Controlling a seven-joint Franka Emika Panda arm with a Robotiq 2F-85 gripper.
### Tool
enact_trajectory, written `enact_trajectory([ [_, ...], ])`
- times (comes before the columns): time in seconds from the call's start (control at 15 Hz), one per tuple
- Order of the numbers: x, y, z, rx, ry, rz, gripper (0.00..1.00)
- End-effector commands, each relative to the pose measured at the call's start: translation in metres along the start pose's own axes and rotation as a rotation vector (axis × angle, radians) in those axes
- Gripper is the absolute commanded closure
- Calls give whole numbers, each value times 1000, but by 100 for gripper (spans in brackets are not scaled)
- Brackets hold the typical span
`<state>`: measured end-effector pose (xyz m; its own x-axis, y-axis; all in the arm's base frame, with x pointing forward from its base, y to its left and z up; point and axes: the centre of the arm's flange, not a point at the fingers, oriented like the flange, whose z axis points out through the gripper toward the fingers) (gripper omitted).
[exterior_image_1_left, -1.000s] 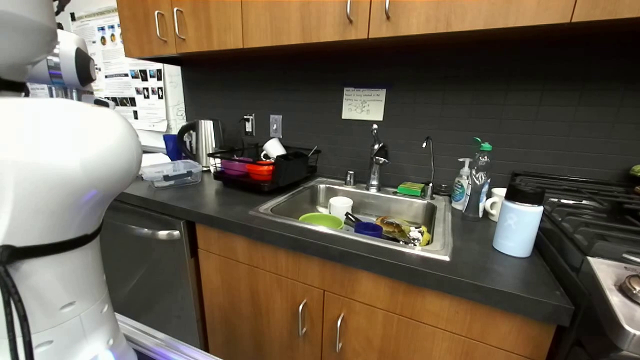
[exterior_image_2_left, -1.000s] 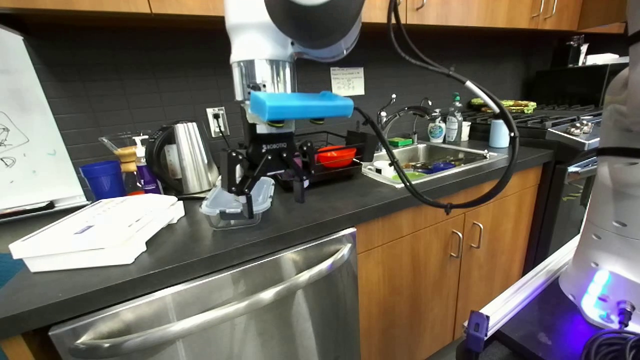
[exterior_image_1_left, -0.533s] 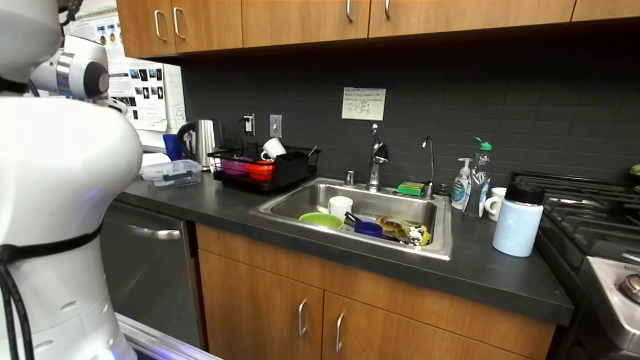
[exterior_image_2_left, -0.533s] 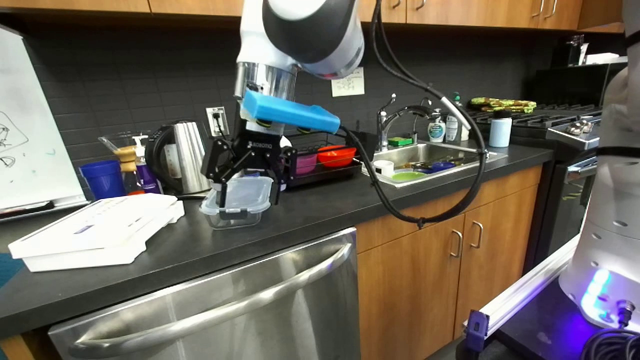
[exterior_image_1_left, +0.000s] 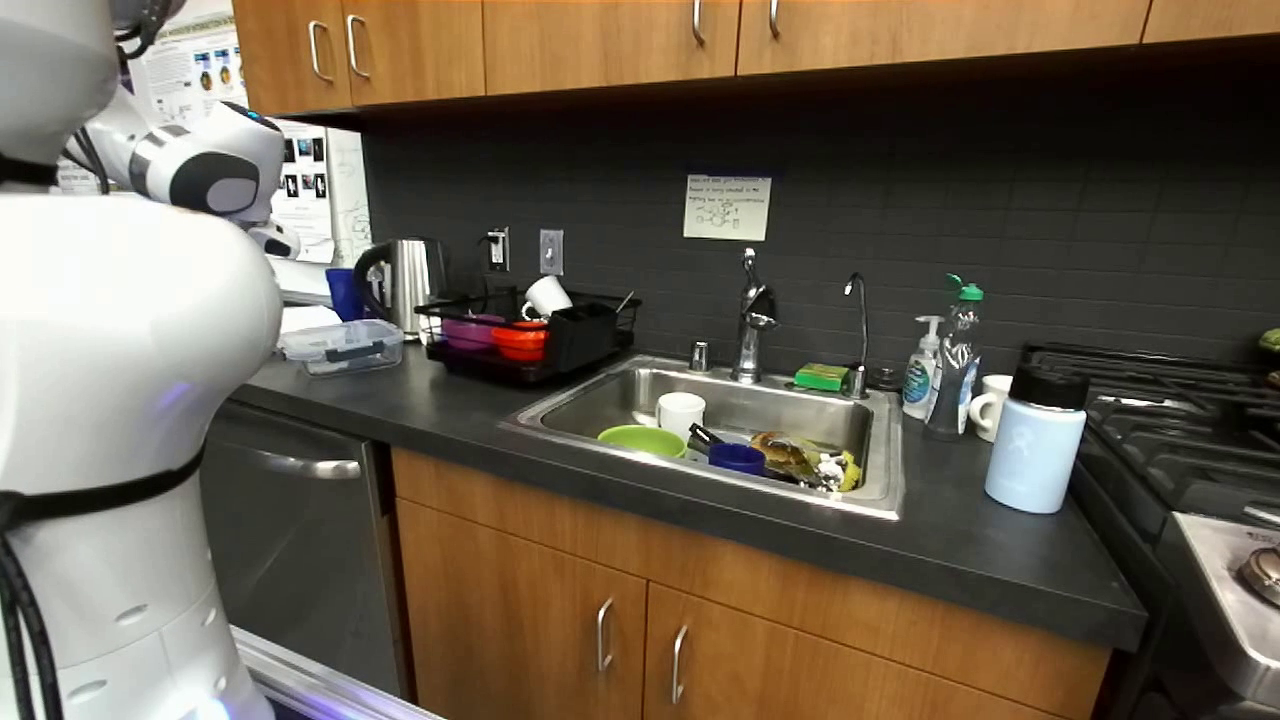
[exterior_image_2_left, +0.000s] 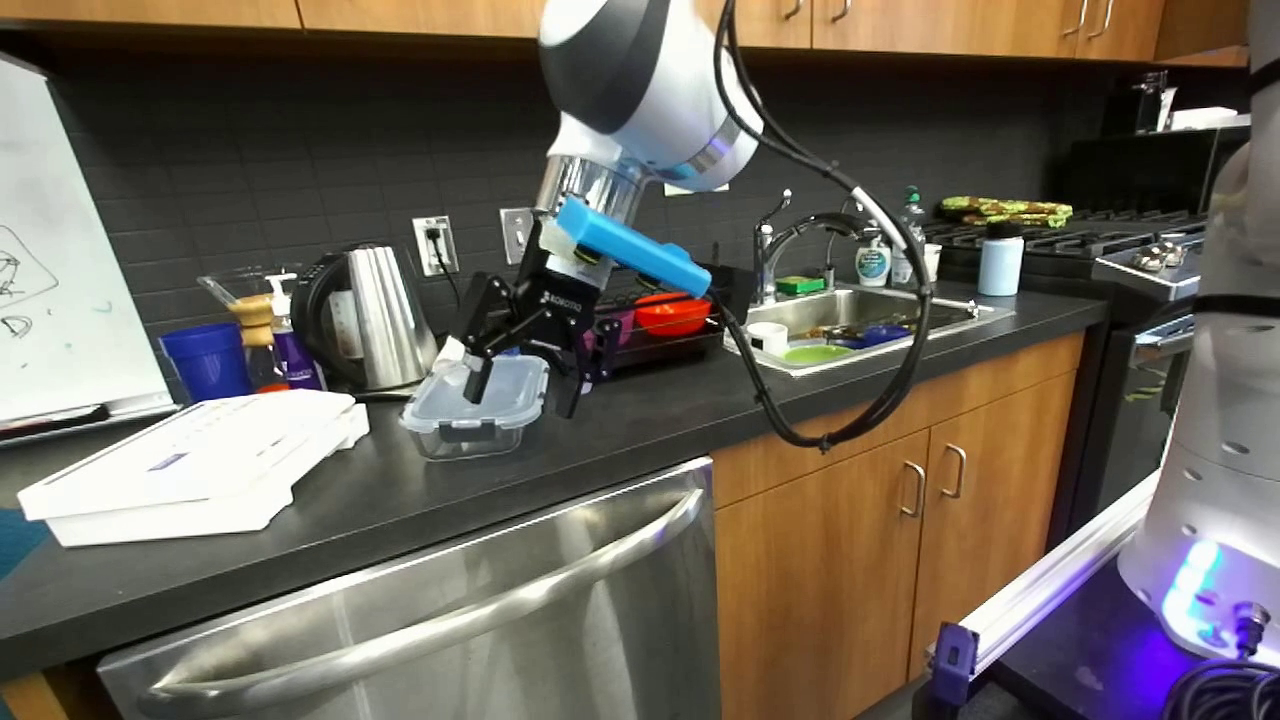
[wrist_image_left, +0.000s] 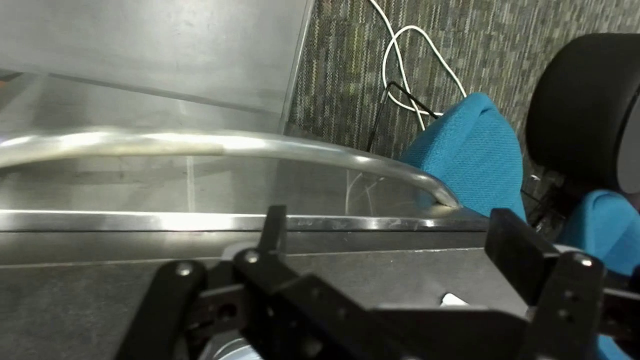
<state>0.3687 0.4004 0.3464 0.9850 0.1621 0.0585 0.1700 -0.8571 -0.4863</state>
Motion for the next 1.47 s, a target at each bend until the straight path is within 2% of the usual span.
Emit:
enact_trajectory([
  [0.0,-11,21,-12,48,8,-57,0],
  [0.4,-12,30,6,103,-23,-134,0],
  [0.8,-1,41,25,118,-21,-164,0],
  [1.13,14,42,33,78,18,-185,0],
  [1.4,30,38,30,43,81,-222,0],
])
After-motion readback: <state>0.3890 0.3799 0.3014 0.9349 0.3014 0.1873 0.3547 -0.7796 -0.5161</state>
